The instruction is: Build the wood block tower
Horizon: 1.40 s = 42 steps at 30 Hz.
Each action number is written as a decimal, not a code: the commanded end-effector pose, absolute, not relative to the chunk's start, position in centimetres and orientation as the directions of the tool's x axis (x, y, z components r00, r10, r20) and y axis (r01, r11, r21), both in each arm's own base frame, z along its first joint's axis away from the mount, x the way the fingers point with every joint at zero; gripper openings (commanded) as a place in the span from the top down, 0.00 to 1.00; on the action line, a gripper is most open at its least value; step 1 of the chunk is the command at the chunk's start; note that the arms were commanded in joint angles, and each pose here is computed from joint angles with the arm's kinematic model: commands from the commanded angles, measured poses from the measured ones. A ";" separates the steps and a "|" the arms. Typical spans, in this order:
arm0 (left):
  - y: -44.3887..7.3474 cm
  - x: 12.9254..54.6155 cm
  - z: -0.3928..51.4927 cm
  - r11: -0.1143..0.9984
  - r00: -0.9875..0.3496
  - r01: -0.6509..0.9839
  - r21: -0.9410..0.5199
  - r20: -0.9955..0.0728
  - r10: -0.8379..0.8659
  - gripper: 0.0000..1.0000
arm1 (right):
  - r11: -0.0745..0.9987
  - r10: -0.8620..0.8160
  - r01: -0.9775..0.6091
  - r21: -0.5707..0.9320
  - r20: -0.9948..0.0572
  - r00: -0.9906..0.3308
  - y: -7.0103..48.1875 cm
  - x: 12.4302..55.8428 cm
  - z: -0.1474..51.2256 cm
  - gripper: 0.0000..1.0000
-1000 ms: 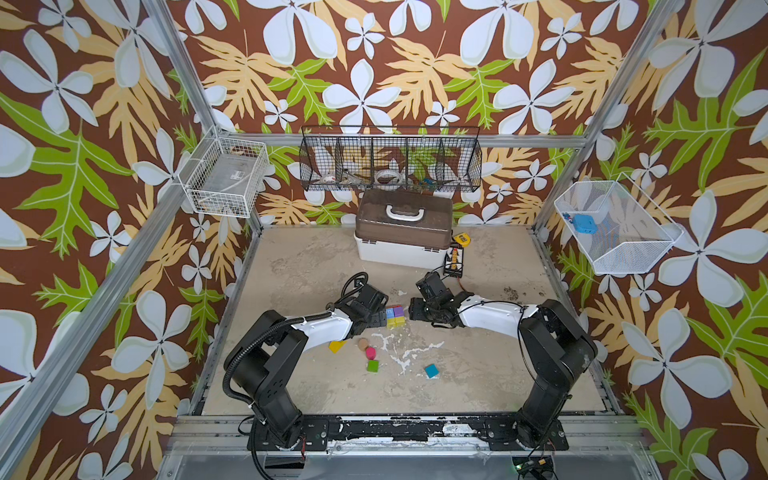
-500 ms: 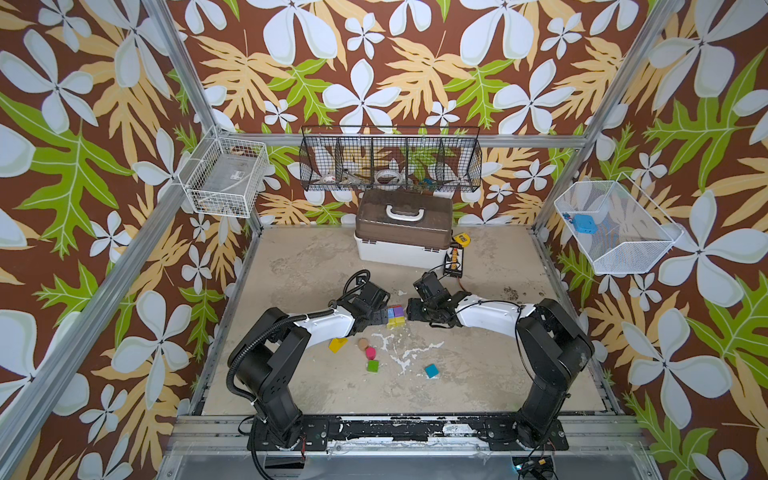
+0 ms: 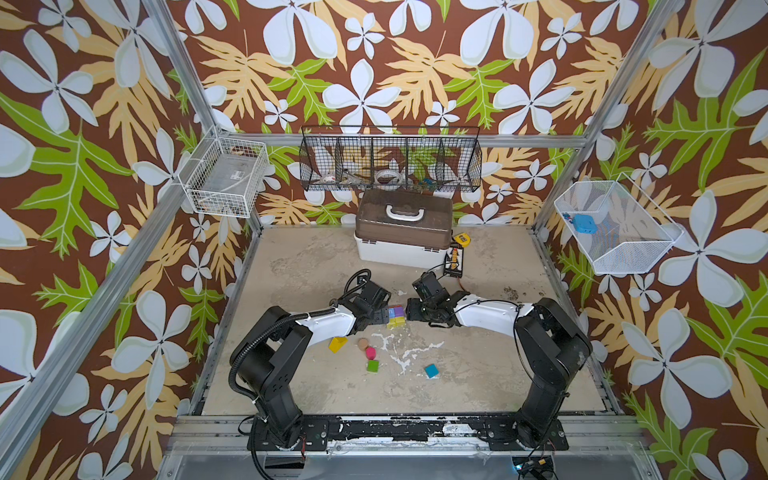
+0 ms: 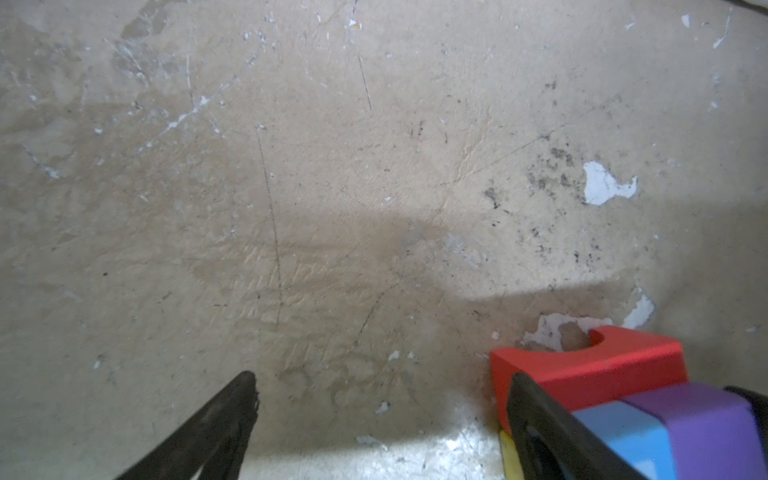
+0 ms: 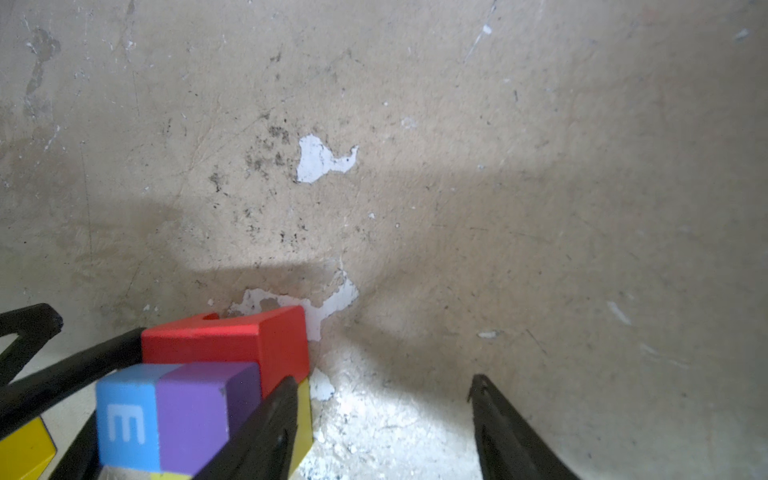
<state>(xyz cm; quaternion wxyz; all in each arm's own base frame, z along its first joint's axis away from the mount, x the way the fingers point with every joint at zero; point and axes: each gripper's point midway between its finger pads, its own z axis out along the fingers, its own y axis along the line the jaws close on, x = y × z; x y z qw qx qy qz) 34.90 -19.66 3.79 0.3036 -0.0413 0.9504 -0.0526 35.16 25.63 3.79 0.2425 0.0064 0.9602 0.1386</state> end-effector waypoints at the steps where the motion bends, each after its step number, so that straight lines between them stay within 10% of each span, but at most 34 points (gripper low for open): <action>1: -19.4 35.0 4.0 0.993 -0.809 -0.048 -0.107 -0.579 -0.101 0.05 | 0.965 0.068 -0.060 0.253 -0.468 -0.881 25.6 35.2 3.8 0.33; 14: -16.6 36.3 13.6 0.995 -0.668 -0.093 -0.034 -0.739 -0.087 0.02 | 0.972 0.120 -0.022 0.235 -0.570 -0.813 23.3 35.2 8.0 0.33; 27: -7.0 30.5 20.9 0.892 -0.050 -0.151 -0.427 -0.898 -0.438 0.00 | 0.933 0.015 -0.266 0.242 -0.766 -0.643 29.1 27.5 16.4 0.37; 42: -5.6 29.5 20.1 0.866 -0.001 -0.167 -0.472 -0.878 -0.479 0.00 | 0.889 -0.321 -0.449 0.085 -0.583 -0.746 39.3 22.7 5.1 0.41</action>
